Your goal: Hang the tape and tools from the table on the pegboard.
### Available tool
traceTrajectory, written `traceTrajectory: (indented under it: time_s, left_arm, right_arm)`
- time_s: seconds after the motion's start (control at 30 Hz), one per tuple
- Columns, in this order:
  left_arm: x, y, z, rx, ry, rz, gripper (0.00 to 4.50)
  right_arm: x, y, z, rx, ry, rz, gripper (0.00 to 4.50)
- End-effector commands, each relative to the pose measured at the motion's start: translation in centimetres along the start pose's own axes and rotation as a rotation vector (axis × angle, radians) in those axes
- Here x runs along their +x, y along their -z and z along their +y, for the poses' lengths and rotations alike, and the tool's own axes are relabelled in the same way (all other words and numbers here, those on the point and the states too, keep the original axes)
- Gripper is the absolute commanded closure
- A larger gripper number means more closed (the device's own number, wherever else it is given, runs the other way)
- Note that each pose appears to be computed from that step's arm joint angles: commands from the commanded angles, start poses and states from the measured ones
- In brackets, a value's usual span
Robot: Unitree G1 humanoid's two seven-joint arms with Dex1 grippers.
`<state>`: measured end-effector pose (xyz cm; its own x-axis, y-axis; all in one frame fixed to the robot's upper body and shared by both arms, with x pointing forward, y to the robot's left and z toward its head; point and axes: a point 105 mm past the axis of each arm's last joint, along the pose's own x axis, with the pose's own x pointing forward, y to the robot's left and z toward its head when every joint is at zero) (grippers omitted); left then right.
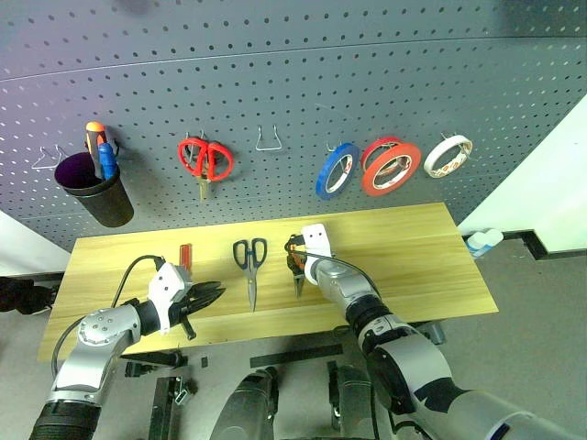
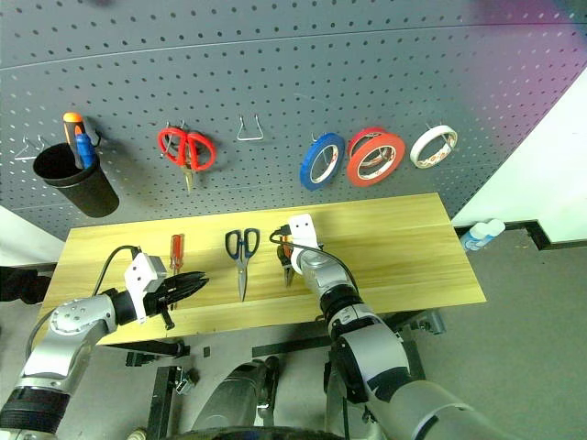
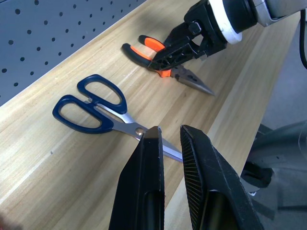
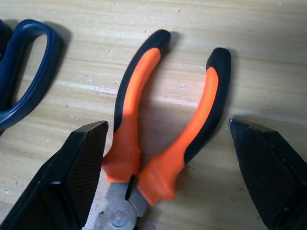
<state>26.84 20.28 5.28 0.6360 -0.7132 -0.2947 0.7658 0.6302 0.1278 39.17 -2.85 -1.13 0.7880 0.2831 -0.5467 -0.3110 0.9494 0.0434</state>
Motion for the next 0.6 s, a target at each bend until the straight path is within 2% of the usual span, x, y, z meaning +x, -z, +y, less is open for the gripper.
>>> traceTrajectory:
  time_s: [0.03,0.27,0.6]
  left_arm:
    - [-0.5,-1.0,0.3,0.028,-0.019,-0.026,3.86]
    - [-0.6,-1.1,0.4,0.027,-0.023,-0.027,3.86]
    - [-0.7,-1.1,0.5,0.023,-0.023,-0.029,3.86]
  right_arm:
    - [0.0,-0.3,2.9,0.03,-0.06,0.001,0.29]
    - [0.1,0.7,2.9,-0.005,-0.039,0.05,0.29]
    - [0.0,2.2,2.5,0.04,-0.002,0.125,0.29]
